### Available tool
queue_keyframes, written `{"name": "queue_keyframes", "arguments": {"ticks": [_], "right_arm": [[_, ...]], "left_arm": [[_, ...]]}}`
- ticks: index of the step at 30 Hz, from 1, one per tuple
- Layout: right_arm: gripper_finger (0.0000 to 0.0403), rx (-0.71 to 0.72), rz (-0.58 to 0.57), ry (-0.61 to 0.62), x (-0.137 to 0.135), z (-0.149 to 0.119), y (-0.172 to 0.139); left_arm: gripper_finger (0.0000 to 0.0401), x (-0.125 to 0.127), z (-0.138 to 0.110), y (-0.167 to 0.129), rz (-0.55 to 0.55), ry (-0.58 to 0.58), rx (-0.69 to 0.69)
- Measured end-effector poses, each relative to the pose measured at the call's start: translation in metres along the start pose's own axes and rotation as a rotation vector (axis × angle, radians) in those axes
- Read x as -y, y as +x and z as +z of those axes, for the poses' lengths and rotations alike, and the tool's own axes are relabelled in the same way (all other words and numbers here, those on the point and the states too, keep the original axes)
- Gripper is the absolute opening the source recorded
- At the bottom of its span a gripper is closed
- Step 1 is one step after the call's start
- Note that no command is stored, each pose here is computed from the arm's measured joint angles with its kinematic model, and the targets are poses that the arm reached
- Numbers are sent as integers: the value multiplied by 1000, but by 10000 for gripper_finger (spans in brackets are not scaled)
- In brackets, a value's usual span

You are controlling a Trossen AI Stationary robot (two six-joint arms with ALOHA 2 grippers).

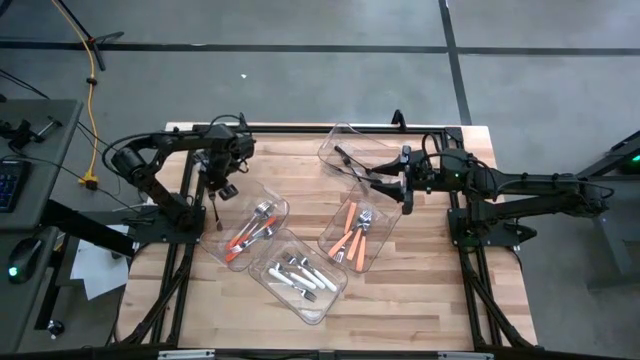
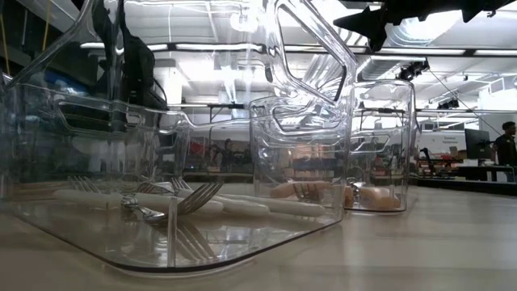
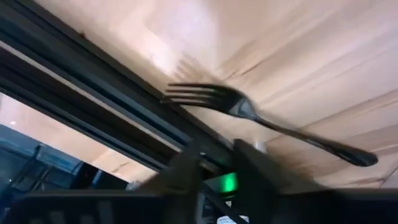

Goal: Sort silverware by color (type)
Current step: Put the black fork into the top transparent bin

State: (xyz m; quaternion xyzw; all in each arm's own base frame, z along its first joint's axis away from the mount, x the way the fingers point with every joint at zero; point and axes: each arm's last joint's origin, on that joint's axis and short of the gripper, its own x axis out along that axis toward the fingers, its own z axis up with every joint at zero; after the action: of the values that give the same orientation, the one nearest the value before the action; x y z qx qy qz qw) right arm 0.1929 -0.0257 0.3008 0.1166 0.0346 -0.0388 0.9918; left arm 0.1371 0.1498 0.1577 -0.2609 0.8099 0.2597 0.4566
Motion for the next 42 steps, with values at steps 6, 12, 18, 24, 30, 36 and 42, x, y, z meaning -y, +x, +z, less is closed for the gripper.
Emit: {"name": "queue_keyframes", "arguments": {"ticks": [6, 12, 18, 24, 30, 36, 42], "right_arm": [[224, -13, -3, 1, 0, -1, 0], [224, -34, -7, 3, 1, -3, 0], [224, -39, -8, 1, 1, -4, 0], [224, -44, -10, -6, 1, -4, 0], [224, -44, -10, -6, 1, -4, 0], [224, -44, -10, -6, 1, -4, 0], [224, -44, -9, -7, 1, -4, 0]], "left_arm": [[12, 2, -2, 12, -48, -23, -14], [3, 3, 5, 16, -61, -73, 61], [0, 3, 5, 16, -61, -88, 59], [0, 3, 5, 19, -35, -48, 63], [0, -1, 8, 22, -50, -143, 62], [0, -5, 9, 23, -62, -224, 55], [0, -3, 5, 34, -38, -307, 34]]}}
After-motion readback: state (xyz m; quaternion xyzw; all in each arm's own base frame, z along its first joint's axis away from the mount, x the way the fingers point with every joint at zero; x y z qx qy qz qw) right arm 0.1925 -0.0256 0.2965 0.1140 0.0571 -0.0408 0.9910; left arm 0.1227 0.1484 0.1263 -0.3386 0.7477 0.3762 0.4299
